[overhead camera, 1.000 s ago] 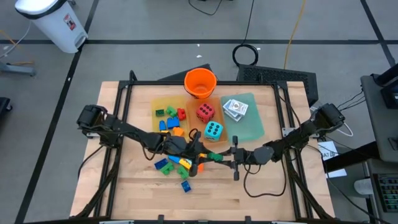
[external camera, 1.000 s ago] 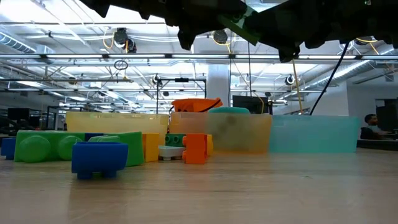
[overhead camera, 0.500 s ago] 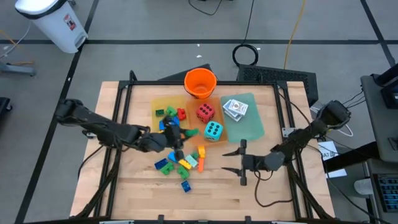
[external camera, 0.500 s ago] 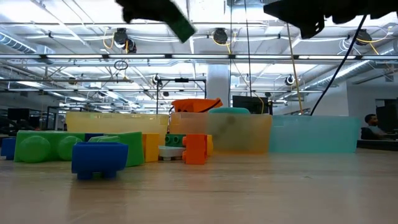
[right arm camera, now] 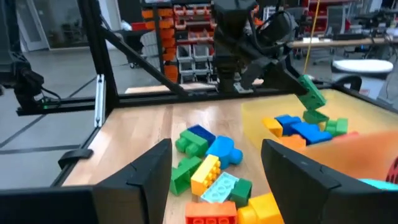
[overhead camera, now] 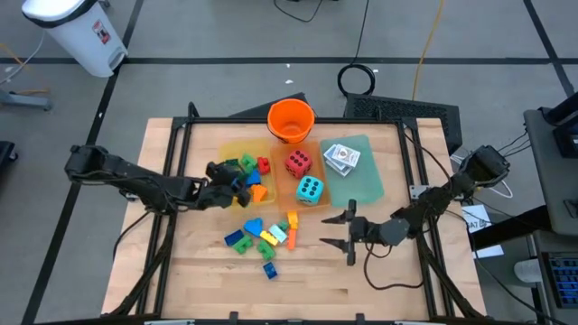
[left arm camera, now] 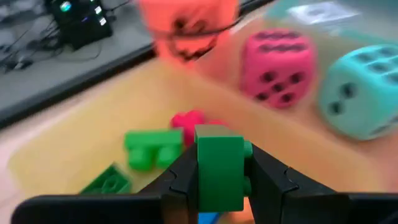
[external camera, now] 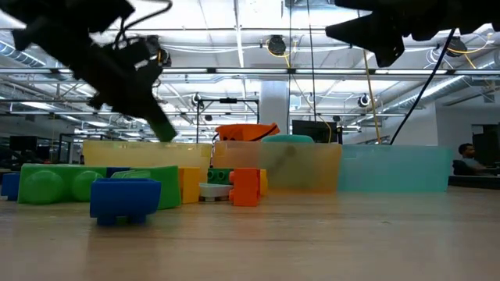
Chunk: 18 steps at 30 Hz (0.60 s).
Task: Pick & Place Toys
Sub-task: Put the bottom green game piece into the yellow bin, then put the top dark blue game piece into the yellow bin
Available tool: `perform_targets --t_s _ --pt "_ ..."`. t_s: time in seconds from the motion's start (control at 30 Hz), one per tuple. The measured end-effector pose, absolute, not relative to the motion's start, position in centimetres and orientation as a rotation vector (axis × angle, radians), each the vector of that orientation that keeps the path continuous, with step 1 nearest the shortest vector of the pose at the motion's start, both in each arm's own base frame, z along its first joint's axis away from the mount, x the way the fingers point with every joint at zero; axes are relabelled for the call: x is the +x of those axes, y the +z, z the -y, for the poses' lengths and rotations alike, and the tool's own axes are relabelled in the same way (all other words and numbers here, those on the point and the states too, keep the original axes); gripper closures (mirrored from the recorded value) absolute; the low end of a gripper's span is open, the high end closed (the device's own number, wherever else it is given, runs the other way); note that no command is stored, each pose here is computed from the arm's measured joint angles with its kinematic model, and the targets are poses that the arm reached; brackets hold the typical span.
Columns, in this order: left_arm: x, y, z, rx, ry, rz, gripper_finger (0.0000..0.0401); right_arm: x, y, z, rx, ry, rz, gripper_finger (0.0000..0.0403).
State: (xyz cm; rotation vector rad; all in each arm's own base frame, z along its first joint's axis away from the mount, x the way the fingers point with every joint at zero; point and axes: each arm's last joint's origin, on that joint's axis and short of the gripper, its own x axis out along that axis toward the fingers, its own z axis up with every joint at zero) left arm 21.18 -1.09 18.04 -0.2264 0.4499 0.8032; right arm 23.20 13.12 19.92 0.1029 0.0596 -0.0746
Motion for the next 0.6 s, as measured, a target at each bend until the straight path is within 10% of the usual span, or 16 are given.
perform_targets --t_s 0.6 --pt "20.1 15.7 -0.9 -0.291 0.834 -0.465 0.0124 23.4 19.8 -12.9 0.121 -0.084 -0.067 0.0176"
